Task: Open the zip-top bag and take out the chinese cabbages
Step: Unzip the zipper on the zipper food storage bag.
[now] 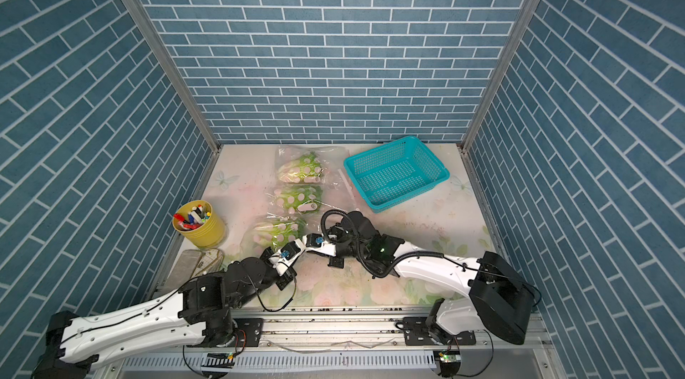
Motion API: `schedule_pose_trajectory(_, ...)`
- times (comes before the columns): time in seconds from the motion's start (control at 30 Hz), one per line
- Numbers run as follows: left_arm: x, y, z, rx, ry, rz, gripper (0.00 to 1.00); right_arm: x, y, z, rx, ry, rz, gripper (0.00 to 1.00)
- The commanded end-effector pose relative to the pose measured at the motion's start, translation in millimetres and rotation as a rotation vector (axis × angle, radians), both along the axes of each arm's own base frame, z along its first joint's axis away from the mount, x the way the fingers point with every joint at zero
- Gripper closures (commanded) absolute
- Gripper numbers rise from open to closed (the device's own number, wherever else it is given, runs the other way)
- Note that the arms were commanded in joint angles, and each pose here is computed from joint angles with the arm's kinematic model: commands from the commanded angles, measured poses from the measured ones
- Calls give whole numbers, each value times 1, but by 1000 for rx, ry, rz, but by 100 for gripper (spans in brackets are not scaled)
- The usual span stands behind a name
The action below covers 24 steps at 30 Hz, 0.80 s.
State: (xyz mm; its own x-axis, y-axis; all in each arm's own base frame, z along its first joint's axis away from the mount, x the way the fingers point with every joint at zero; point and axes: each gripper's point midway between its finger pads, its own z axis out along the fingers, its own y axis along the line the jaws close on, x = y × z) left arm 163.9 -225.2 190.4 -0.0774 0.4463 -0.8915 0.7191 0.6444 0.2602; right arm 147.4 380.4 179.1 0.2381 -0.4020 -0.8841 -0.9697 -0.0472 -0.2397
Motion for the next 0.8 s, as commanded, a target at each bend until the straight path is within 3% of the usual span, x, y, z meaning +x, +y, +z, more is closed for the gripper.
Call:
schedule_pose_trajectory(0.0,6,4,19,-41,-31,37,100,5,-3,9,16,-45,6,100)
schedule_pose_trajectory(0.3,11,27,39,-52,-41,98,100,21,-4,17,18,-64,26,100)
schedule_pose_trajectory(0.77,27,61,71,-69,-63,253,100,50,-11,-9,-35,-77,-7,100)
